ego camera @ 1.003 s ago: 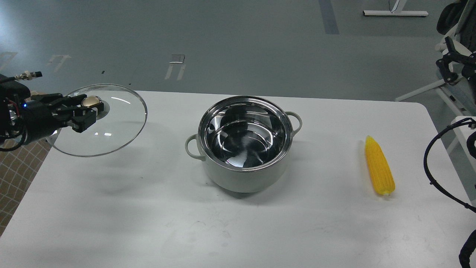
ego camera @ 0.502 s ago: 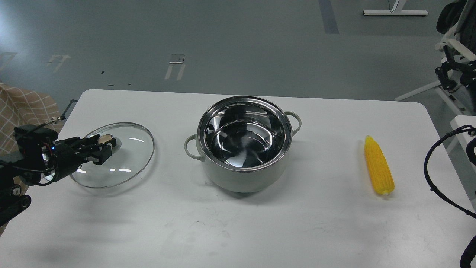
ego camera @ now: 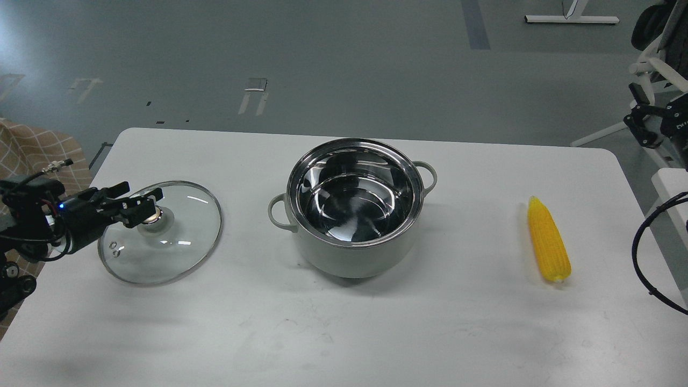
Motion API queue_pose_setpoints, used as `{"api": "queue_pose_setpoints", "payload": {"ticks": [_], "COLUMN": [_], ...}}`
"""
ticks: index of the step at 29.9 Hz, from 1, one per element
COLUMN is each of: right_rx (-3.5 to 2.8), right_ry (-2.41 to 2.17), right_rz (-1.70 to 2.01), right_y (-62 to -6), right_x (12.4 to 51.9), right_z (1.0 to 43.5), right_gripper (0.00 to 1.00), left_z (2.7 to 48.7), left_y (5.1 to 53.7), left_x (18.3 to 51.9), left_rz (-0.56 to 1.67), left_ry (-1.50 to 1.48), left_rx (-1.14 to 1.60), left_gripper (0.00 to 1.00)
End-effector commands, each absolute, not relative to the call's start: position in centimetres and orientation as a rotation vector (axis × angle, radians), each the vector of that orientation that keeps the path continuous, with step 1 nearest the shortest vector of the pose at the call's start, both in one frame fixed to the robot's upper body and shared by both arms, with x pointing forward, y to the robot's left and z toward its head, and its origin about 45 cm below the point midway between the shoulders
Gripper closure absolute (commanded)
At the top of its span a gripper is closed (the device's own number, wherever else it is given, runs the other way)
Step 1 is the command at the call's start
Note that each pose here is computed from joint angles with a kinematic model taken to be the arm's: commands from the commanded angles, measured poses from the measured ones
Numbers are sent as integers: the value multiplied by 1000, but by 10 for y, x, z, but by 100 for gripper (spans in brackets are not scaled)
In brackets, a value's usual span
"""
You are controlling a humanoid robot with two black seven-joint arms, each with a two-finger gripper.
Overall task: Open pot and put corn in
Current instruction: 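Lower the lid onto the table beside the pot and release it, then withdraw the left arm and reach the right gripper to the corn, then grasp the yellow corn cob with the right gripper and lift it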
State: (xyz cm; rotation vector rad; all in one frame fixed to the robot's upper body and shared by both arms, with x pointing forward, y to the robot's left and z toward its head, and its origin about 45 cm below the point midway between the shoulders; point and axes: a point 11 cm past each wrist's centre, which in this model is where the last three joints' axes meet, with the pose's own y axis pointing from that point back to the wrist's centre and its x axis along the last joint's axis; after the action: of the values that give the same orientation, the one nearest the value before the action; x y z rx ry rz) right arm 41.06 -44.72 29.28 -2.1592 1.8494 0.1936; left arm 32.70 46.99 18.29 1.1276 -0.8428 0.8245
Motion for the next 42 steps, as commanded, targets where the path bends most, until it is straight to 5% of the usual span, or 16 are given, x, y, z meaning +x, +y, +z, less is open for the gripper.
{"api": "queue_pose_setpoints", "payload": {"ticks": [1,10,14,19,28,42], "right_rx": [-2283,-2844,-3125,-3356,-3724,-3928], "right_ry": [2005,2205,2134,1986,1601,1416], "right_rz": [6,-534,-937,-1251,-1591,-1528], "right_y": [-473,-461,-429,-406,-372,-357], "right_x": [400,388,384,374,357,344], "right_z": [313,311,295,267,180,120], "right_gripper": [0,0,0,0,0,12], "left_z": [234,371,403,428,422,408], "left_y": [473,469,452,443,428,417], "left_x": [361,431,449,449,457,463], "left_rz": [1009,1538,1533,1413,1314,1310], "left_ry": [-855,-618,-262,-106,-29,9], "left_rx": [1006,296,-233,-579,-740,-745], "left_gripper": [14,15,15,13,4,4]}}
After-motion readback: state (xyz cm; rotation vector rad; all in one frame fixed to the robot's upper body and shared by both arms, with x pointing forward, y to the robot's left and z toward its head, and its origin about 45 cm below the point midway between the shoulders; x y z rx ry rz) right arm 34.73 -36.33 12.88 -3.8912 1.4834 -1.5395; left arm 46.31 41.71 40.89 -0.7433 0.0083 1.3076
